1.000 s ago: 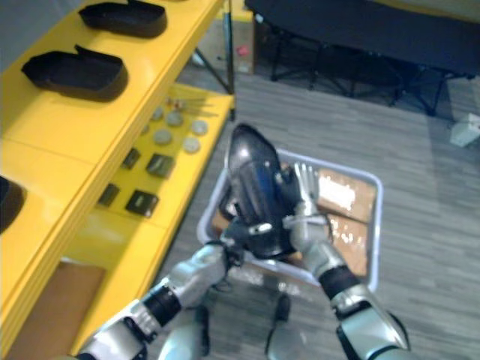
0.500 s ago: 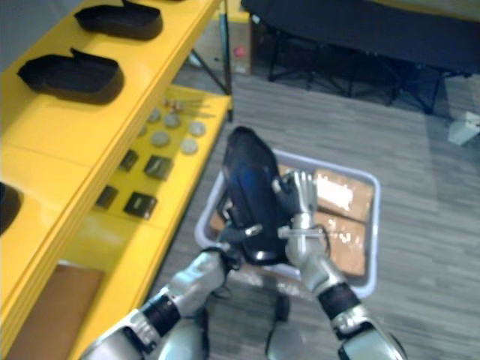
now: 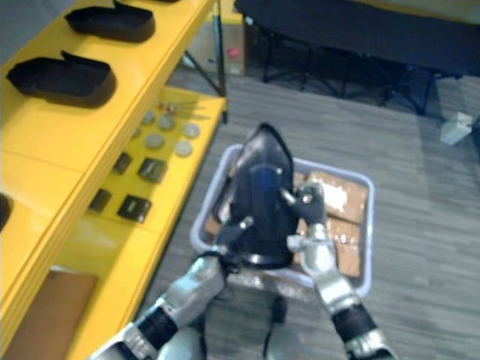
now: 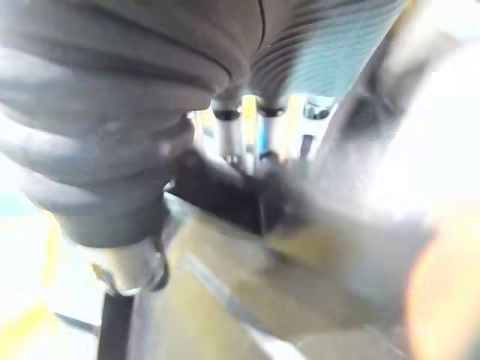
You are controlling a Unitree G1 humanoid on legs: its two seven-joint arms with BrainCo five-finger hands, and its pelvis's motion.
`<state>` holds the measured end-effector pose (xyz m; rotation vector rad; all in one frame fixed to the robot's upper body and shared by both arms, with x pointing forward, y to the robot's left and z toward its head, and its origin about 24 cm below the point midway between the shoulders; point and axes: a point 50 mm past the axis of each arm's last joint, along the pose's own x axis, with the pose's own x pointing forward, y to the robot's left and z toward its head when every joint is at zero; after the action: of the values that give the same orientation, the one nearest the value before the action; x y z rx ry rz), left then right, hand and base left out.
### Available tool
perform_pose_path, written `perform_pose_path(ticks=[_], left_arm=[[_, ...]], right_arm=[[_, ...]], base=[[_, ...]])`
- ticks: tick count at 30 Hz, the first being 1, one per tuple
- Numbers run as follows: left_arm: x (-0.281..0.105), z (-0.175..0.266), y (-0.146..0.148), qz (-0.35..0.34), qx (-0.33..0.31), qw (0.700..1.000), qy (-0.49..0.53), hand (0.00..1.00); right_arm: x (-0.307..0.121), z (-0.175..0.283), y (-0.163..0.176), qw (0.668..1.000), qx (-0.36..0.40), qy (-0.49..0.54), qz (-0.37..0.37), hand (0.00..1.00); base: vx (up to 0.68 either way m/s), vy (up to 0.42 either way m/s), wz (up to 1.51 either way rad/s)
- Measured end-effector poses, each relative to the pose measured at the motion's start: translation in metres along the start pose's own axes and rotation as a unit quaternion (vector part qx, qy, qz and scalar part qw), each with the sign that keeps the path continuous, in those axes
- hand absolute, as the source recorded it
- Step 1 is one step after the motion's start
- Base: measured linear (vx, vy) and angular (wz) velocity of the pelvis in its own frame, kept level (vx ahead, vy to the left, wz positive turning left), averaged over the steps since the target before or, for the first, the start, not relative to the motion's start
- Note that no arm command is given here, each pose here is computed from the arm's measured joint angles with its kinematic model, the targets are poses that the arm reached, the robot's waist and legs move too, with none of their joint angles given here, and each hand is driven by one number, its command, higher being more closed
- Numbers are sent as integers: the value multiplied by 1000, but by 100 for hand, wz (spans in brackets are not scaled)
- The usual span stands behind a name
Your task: Walk over and take plastic housings, then place them on the shelf
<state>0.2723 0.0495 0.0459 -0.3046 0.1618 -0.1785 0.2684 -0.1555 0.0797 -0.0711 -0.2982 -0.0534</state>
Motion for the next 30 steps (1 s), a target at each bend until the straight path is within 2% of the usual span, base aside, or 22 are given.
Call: perform_pose_path(ticks=[1,2,3,4,7,11,15,18,21,24,26,30], left_arm=[[0,15,10,19,-22,999,-29,100],[0,25,16,30,-35,998,-49,100],[-1,57,30,57,-51,990,-121,100],[-3,65,34,64,-54,986,-142,100],[-7,84,52,98,-12,976,-196,100],[-15,75,78,150,32,970,-187,100],[-19,65,95,178,40,969,-168,100],[-21,69,104,194,37,964,-177,100],[-29,69,109,189,33,961,-201,100],[-46,67,105,182,15,957,-224,100],[-62,67,91,168,-6,952,-255,100],[-75,60,80,140,-3,954,-264,100]], right_arm=[[-7,15,6,996,63,-33,47,0],[-11,21,9,993,89,-48,64,0],[-17,33,16,976,173,-71,113,0],[-17,36,16,971,193,-75,121,0],[-12,52,3,941,278,-123,147,0],[-4,82,-14,907,328,-208,161,0],[-1,94,-28,900,329,-244,146,0],[-3,90,-38,907,329,-240,107,0],[-15,73,-56,923,326,-202,14,0],[-37,35,-70,935,321,-121,-96,0],[-68,-8,-79,928,321,-24,-189,0],[-114,-59,-75,903,319,106,-268,0]], base=[[-2,4,-3],[0,0,0],[0,0,0],[-17,-3,4],[8,18,5],[8,4,0],[8,3,0],[0,0,0],[14,6,-1],[37,22,-12],[17,25,-6],[-19,9,-1]])
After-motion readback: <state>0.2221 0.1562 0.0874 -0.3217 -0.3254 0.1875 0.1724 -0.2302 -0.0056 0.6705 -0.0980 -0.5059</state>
